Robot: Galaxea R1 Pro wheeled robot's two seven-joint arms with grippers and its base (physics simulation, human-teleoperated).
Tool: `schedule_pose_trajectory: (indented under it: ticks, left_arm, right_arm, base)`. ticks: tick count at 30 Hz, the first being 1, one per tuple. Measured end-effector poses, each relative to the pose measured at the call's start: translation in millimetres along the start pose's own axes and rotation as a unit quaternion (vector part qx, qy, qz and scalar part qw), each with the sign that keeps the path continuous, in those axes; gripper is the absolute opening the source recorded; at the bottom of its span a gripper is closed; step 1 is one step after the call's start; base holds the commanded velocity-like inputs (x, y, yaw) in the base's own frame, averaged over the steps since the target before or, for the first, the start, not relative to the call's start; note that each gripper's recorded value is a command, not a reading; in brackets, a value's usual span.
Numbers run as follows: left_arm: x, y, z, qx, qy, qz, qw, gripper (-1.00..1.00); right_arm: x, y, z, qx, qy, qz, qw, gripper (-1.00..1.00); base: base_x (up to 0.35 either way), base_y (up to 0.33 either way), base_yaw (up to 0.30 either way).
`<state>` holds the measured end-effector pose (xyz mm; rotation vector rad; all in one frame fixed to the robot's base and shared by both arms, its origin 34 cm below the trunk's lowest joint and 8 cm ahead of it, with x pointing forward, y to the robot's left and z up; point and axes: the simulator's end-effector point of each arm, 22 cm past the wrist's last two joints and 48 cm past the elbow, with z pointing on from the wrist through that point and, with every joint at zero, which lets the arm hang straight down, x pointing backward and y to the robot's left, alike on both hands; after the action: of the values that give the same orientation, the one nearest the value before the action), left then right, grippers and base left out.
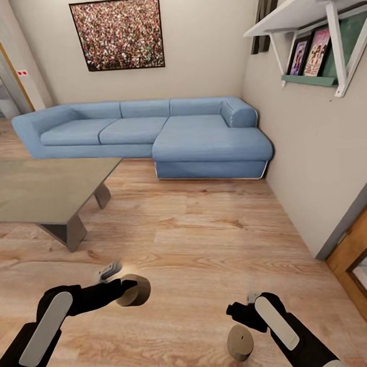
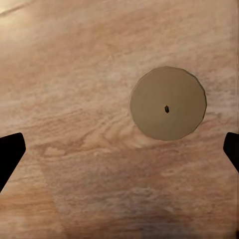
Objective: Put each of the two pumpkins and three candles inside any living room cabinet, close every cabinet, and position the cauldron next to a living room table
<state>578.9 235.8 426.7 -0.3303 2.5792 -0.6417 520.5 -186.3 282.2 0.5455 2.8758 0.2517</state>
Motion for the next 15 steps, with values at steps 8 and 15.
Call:
schedule_pose_trajectory:
  ticks: [8,15]
  left_arm:
    - [10,10,12.1,-0.005,0.016,-0.009,0.9998,-1.0]
    - [20,15,23.9,-0.007,0.03,-0.016,0.9994,-1.0]
  right_arm:
    - [-2,-12,12.4,0.023,-0.005,-0.02,0.9995,1.0]
    - [5,-16,23.5,0.025,0.005,-0.02,0.9995,1.0]
  base:
    - [0.0,0.0,0.0]
    - [0.0,0.0,0.0]
